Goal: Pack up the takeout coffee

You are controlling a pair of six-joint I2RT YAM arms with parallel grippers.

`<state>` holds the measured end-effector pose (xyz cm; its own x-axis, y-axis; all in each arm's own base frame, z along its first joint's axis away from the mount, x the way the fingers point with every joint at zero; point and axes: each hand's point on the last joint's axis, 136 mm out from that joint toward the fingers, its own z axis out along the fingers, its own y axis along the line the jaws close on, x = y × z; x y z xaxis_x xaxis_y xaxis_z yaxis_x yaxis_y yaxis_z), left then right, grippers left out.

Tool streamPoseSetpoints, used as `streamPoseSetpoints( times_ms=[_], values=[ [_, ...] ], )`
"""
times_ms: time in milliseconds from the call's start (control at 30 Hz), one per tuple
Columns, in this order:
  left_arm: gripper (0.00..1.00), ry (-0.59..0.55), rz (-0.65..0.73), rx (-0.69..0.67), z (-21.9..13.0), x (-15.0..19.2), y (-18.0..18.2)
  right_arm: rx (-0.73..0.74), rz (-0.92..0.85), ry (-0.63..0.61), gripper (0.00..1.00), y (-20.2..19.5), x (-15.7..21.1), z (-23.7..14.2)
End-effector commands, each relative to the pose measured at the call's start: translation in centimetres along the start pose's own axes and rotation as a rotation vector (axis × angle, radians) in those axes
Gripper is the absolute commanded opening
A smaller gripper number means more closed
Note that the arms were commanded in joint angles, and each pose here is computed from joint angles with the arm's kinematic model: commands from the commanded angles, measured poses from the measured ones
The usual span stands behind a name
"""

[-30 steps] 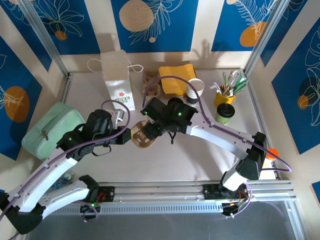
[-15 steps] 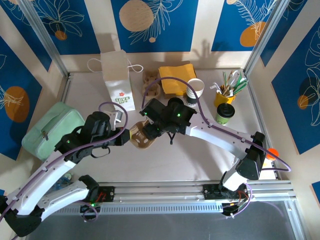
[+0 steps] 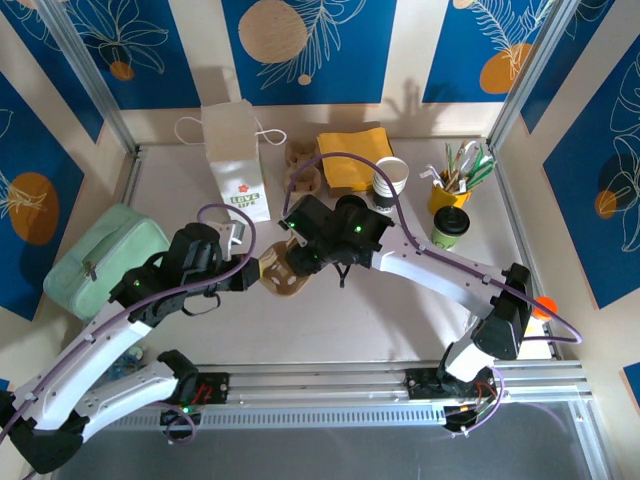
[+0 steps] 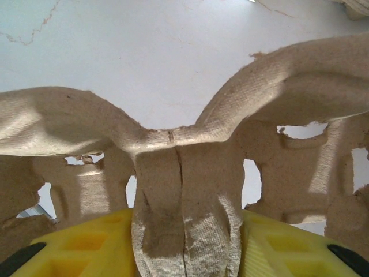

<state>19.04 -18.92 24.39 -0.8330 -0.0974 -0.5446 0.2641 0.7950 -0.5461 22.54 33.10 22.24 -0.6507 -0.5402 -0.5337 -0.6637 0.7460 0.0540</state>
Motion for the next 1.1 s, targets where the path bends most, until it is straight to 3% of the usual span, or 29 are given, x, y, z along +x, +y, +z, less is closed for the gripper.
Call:
streamPoseSetpoints(
  times_ms=[0, 67, 200, 333, 433, 567, 633, 767, 1067],
  values=[
    [0.00, -0.017, -0.002, 0.012, 0.1, -0.4, -0.3, -0.020, 0.011, -0.015, 0.43, 0.1, -0.4, -0.4],
    [0.00, -0.016, 0.001, 0.012, 0.2, -0.4, -0.4, -0.015, 0.013, -0.012, 0.42, -0.2, -0.3, -0.3],
    [0.29, -0.024, 0.005, 0.013, 0.1, -0.6, -0.5, 0.008, 0.008, -0.008, 0.40, -0.9, -0.1, -0.4],
    [0.32, -0.058, 0.014, -0.005, -0.7, -1.6, -0.6, 0.022, 0.015, 0.004, 0.38, -1.8, 0.4, -0.4],
    [0.42, -0.104, 0.019, -0.045, -1.8, -3.0, -0.3, 0.023, 0.027, 0.016, 0.37, -2.4, 0.9, -0.3],
    [0.48, -0.176, 0.015, -0.163, -4.1, -6.2, 1.3, 0.025, 0.043, 0.024, 0.37, -3.1, 1.4, -0.4],
    [0.57, -0.211, -0.021, -0.218, -5.0, -8.4, 2.6, 0.029, 0.049, 0.026, 0.37, -3.4, 1.7, -0.5],
    [0.62, -0.288, -0.076, -0.321, -6.3, -12.8, 5.3, 0.031, 0.064, 0.037, 0.36, -3.9, 2.4, -0.5],
    [0.68, -0.334, -0.117, -0.491, -4.8, -21.8, 10.8, 0.015, 0.106, 0.058, 0.34, -4.7, 4.0, -1.2]
  ],
)
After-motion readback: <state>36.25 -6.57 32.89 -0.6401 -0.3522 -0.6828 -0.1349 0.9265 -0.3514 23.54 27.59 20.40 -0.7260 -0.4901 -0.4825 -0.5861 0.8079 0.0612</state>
